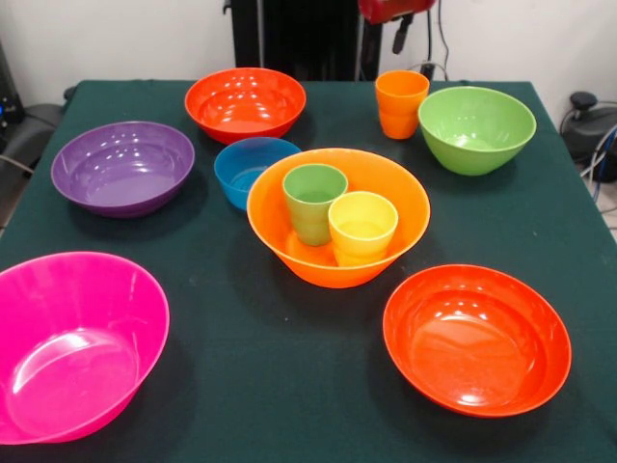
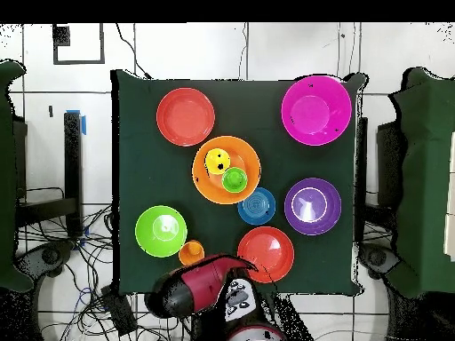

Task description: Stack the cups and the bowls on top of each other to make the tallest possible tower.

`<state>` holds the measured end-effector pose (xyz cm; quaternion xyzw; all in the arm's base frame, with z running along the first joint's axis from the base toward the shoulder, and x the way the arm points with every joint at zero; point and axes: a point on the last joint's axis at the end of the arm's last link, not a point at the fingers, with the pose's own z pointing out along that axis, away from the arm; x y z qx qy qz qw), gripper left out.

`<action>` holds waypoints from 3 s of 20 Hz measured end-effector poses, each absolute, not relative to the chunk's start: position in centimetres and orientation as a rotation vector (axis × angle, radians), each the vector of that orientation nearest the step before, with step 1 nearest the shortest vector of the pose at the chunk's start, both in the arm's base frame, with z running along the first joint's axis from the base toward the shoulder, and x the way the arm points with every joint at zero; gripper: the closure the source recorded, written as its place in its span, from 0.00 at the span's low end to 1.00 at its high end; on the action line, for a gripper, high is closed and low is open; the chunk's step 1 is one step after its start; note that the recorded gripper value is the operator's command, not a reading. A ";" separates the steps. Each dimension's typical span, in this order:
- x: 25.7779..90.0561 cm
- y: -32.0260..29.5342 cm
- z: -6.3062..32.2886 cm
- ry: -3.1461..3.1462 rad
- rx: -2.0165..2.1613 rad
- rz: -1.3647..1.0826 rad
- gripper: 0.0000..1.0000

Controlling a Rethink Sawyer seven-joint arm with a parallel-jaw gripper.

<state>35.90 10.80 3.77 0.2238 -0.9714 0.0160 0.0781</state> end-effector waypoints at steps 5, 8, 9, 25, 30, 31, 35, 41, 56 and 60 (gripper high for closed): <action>35.8 11.0 3.2 -2.993 0.587 0.038 0.00; 35.8 10.7 2.8 -3.040 0.518 0.034 0.00; 35.8 10.6 2.7 -3.045 0.506 0.034 0.00; 31.3 9.3 -0.4 -2.960 0.469 0.063 0.00; 30.4 10.0 -0.6 -2.937 0.517 0.080 0.00; 30.2 10.3 -0.7 -2.930 0.530 0.083 0.00; 29.7 11.0 -0.7 -2.919 0.570 0.091 0.00; 29.6 11.3 -0.7 -2.916 0.583 0.093 0.00; 30.1 10.0 -0.7 -2.929 0.516 0.083 0.00; 30.2 9.9 -0.8 -2.930 0.510 0.078 0.00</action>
